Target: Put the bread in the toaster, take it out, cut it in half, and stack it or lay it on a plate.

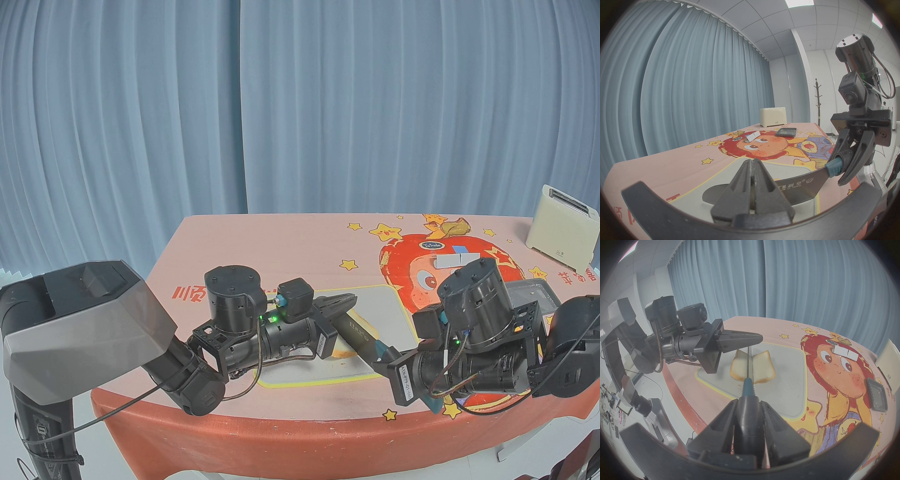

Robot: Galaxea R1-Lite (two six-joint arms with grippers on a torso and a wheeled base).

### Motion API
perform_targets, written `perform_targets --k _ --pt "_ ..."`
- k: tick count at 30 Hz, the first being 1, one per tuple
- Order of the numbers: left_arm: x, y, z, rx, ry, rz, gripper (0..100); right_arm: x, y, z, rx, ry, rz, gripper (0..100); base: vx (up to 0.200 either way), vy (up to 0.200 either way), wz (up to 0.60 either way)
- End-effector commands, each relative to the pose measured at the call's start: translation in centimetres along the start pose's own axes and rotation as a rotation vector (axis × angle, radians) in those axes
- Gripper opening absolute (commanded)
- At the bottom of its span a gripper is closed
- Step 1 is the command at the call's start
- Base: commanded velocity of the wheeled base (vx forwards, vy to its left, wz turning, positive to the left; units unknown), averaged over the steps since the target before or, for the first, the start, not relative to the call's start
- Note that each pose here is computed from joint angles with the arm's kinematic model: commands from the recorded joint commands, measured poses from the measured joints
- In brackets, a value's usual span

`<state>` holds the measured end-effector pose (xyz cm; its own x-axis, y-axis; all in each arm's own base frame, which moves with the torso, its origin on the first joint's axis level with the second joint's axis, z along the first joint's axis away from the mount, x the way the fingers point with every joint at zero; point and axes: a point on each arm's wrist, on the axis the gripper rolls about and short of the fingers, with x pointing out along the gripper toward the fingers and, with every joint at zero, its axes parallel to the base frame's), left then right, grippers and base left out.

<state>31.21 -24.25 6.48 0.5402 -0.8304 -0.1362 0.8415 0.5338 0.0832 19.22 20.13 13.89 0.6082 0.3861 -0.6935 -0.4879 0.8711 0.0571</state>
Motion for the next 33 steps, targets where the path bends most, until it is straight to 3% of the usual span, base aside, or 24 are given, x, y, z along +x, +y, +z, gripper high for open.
perform_targets --k 1,7,16,26,28,33 --pt "0.2 -0.1 -1.2 -0.015 0.042 -0.006 0 0.0 0.0 0.0 0.001 0.000 -0.002 0 0.000 0.000 0.00" --pt "0.4 0.0 -0.8 -0.010 0.024 -0.004 0 -0.1 -0.1 0.0 0.002 -0.003 -0.003 0 0.000 0.000 0.00" --pt "0.2 0.7 3.0 0.015 -0.082 0.041 0 -0.2 0.0 0.1 0.002 -0.008 -0.002 0 0.000 0.000 0.00" --pt "0.0 1.9 5.5 0.014 -0.155 0.079 0 -0.3 0.1 0.0 -0.001 -0.009 0.000 0 0.000 0.000 0.00" --pt "-0.2 2.5 5.2 0.012 -0.147 0.095 0 -0.2 0.1 -0.1 -0.002 -0.006 0.000 0 0.000 0.000 0.00" --pt "0.3 2.5 2.8 -0.013 -0.072 0.091 0 -0.2 0.1 -0.1 -0.004 -0.002 -0.002 0 0.000 0.000 0.00"
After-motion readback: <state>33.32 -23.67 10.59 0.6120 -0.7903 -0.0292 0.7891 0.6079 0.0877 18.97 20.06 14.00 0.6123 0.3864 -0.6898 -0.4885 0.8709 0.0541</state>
